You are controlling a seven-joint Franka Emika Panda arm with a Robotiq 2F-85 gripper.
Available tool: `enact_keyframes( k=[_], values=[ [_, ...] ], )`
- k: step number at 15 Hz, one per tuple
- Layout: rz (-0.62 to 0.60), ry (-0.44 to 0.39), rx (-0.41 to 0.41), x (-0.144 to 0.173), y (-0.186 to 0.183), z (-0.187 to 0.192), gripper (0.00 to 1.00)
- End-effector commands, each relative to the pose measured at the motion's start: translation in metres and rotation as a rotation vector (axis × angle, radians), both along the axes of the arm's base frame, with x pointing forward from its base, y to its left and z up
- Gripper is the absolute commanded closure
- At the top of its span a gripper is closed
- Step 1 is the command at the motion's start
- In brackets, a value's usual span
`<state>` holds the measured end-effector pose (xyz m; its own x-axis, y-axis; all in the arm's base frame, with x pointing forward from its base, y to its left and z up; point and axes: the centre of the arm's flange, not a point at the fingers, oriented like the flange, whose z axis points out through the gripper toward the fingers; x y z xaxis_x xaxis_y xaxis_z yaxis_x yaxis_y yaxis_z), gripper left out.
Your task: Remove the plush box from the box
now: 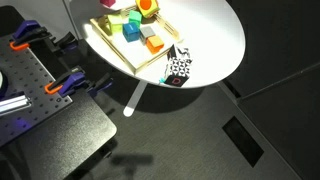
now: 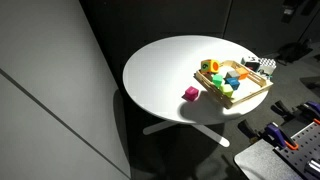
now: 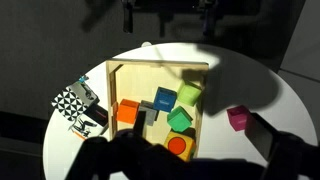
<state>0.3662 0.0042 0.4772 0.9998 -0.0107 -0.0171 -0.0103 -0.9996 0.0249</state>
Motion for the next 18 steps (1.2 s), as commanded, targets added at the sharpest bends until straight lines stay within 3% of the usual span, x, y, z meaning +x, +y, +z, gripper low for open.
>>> enact_keyframes(
  k=[1,15,18],
  values=[
    [0.000,0.000,0.000,0.000,0.000,0.000,0.00],
    [0.000,0.000,0.000,0.000,0.000,0.000,0.00],
    [-0.030,0.007,0.015,0.013,-0.004,0.006,0.00]
  ],
)
